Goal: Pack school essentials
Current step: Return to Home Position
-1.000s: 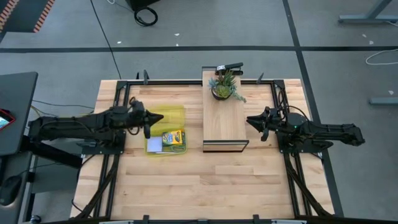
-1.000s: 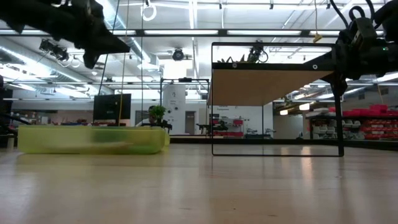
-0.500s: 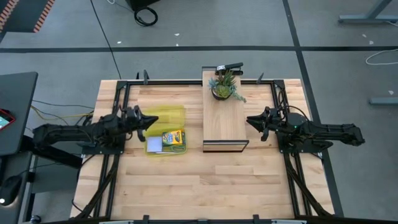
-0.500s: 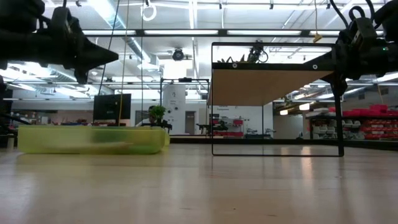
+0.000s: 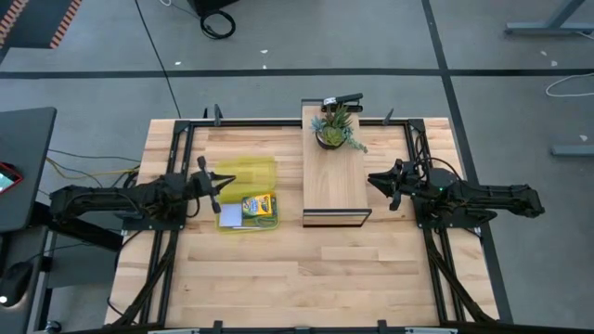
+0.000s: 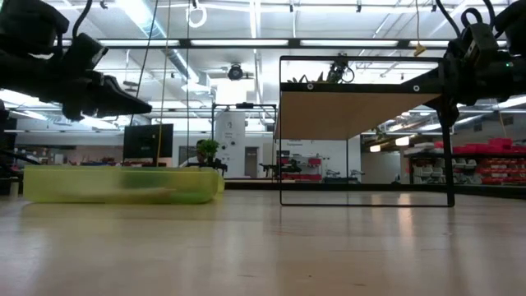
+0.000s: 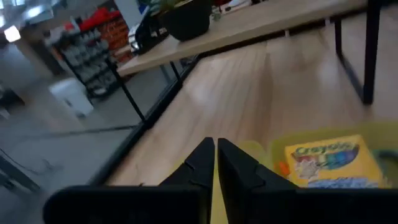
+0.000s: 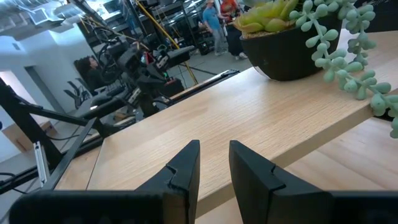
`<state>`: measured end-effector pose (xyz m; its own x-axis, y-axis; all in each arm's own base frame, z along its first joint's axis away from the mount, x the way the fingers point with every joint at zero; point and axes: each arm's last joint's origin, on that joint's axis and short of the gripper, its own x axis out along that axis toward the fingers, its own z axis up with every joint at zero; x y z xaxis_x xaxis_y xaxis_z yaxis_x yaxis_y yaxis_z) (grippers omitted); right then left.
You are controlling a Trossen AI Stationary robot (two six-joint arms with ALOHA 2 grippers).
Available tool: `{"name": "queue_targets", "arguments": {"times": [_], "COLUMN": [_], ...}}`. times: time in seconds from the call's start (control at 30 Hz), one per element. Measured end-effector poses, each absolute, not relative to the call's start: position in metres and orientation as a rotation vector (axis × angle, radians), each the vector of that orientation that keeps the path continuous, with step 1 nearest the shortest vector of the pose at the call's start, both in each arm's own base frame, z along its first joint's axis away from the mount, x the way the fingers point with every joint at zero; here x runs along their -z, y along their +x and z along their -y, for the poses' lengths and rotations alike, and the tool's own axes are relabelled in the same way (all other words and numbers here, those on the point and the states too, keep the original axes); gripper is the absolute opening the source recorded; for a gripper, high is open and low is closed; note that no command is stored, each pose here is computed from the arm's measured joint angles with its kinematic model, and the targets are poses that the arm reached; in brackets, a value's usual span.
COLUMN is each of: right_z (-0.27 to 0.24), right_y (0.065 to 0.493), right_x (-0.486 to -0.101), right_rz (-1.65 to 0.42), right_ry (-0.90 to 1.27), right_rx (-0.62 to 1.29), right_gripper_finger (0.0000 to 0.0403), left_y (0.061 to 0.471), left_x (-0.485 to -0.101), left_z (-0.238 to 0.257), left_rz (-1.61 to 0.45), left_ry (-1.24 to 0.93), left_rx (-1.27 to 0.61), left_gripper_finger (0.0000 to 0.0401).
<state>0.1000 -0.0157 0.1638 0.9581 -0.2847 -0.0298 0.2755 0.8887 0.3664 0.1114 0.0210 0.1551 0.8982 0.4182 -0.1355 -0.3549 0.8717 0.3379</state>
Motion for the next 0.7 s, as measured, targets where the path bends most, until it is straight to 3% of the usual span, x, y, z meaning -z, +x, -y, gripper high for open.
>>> {"name": "queue_targets", "arguments": {"times": [0.13, 0.7], "right_z": [0.0157, 0.0157], "right_y": [0.1000, 0.1000], "right_x": [-0.1638, -0.1638], "right_rz": [0.025, 0.025], "right_ry": [0.377, 0.377], "right_rx": [0.291, 0.291], "right_gripper_finger": [0.0093, 0.0093], "left_y": [0.1116, 0.1118], "left_x": [-0.1559, -0.1571], "left_z": [-0.0209, -0.0209], "left_rz": [-0.219, -0.205], "left_ry": [0.411, 0.404], "left_rx": [-0.399, -0.402], "left_gripper_finger": [0.0033, 0.0032]}}
